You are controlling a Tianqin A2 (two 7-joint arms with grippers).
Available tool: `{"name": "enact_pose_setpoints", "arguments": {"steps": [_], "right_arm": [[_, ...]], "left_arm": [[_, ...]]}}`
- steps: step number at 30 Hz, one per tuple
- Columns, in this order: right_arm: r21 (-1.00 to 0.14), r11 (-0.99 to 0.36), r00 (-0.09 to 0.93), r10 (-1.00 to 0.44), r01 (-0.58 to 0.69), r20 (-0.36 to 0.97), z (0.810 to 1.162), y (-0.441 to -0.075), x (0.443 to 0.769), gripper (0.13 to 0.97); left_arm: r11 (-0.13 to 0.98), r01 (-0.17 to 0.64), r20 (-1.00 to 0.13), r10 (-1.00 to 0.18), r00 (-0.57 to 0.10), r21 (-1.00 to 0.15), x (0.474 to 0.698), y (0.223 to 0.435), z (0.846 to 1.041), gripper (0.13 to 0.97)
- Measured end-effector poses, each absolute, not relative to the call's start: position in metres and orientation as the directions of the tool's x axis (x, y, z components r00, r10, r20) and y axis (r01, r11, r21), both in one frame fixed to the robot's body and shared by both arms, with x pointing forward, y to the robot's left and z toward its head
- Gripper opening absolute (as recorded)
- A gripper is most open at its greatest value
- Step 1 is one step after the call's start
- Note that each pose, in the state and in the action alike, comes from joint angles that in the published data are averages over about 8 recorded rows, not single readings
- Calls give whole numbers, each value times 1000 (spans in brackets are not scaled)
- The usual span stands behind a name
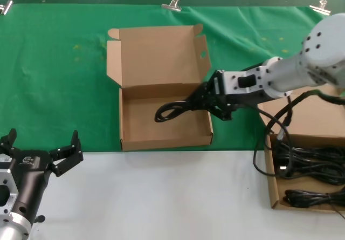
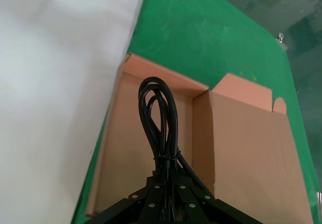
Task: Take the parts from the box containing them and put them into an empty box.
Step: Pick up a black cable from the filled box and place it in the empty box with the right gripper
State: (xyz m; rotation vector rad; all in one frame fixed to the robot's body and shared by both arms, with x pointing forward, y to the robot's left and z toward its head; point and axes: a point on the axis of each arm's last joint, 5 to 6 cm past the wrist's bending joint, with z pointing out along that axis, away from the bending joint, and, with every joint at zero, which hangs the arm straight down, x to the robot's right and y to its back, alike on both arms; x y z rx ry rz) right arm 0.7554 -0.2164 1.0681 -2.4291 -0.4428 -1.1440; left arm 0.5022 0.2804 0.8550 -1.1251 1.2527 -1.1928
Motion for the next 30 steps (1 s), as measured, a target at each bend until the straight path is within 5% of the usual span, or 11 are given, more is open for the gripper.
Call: {"name": "enact_pose_setpoints", "arguments": {"steps": [30], "right_arm": [[-218,-849,567,112,482,816,1042,-173,775,159]], "left_arm": [[70,22,-71,-997,-35,-997,502,280,855,966]]}}
